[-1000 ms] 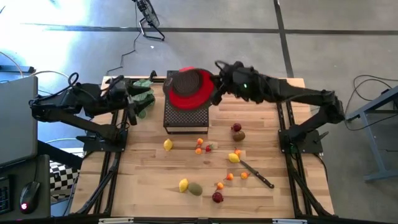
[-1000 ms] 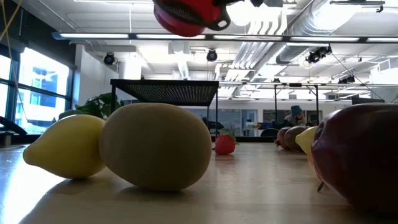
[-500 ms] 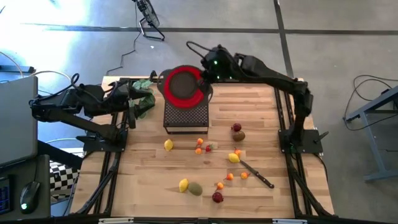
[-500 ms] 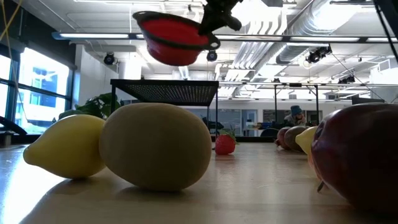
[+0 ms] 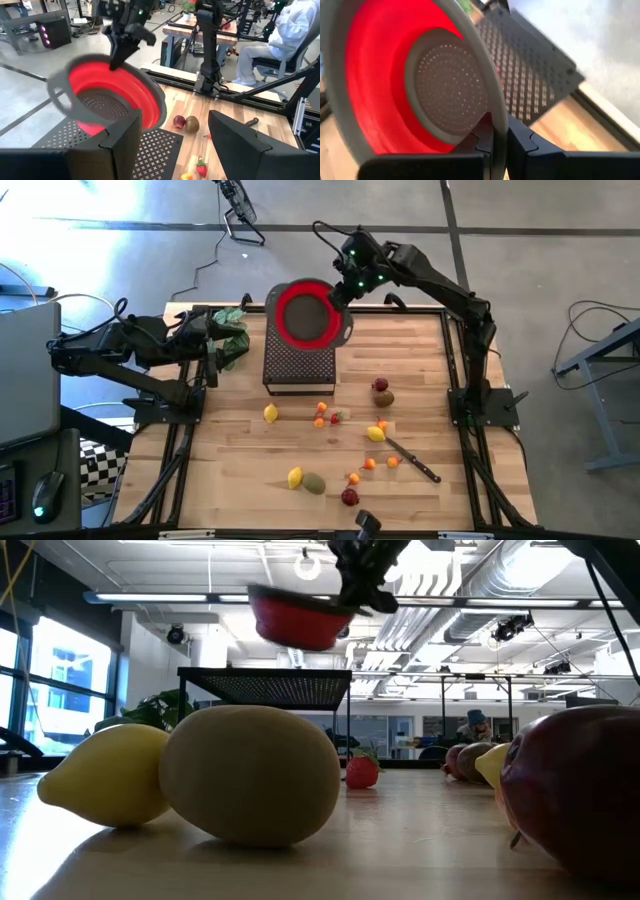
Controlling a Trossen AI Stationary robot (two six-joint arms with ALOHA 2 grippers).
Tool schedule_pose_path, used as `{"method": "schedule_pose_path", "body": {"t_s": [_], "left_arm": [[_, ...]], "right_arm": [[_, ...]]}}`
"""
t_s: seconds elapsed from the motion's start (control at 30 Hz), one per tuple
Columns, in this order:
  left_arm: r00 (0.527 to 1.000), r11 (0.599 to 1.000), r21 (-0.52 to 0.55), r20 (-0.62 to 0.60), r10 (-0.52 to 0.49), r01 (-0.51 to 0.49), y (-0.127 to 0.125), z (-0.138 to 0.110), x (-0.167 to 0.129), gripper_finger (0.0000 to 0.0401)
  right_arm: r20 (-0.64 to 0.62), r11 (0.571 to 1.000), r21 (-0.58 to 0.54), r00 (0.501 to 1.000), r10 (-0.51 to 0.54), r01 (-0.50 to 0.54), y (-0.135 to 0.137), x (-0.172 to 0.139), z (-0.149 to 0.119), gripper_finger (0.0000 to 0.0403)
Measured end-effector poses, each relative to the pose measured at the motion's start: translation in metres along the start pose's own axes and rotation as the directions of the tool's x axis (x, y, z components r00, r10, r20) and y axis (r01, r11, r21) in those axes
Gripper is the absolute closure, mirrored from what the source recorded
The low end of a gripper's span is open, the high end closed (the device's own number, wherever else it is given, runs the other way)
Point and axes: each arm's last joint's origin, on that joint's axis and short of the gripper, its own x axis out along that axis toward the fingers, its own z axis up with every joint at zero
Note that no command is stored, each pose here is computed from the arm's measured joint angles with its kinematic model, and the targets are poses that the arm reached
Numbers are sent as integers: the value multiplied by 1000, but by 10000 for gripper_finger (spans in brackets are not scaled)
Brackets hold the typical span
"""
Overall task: Pick & Place Fruit
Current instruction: Put the red strainer bowl on the shelf
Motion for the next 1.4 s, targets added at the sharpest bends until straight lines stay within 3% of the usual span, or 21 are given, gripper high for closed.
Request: {"method": "schedule_pose_path", "body": {"t_s": [0.3, 0.53, 1.4], "left_arm": [[1000, 1000, 0, -10, 3, -3, -2, -1, 4, 178], [1000, 1000, 7, -26, 6, -6, -4, -2, 9, 178], [999, 1000, 9, -31, 8, -8, -5, -3, 11, 178]], "right_arm": [[-103, 997, 7, 992, 75, -75, 7, 23, -6, 390], [-209, 999, 7, 977, 53, -53, 11, 43, -17, 390], [-209, 995, -15, 974, 93, -98, 21, 68, -17, 377]]}}
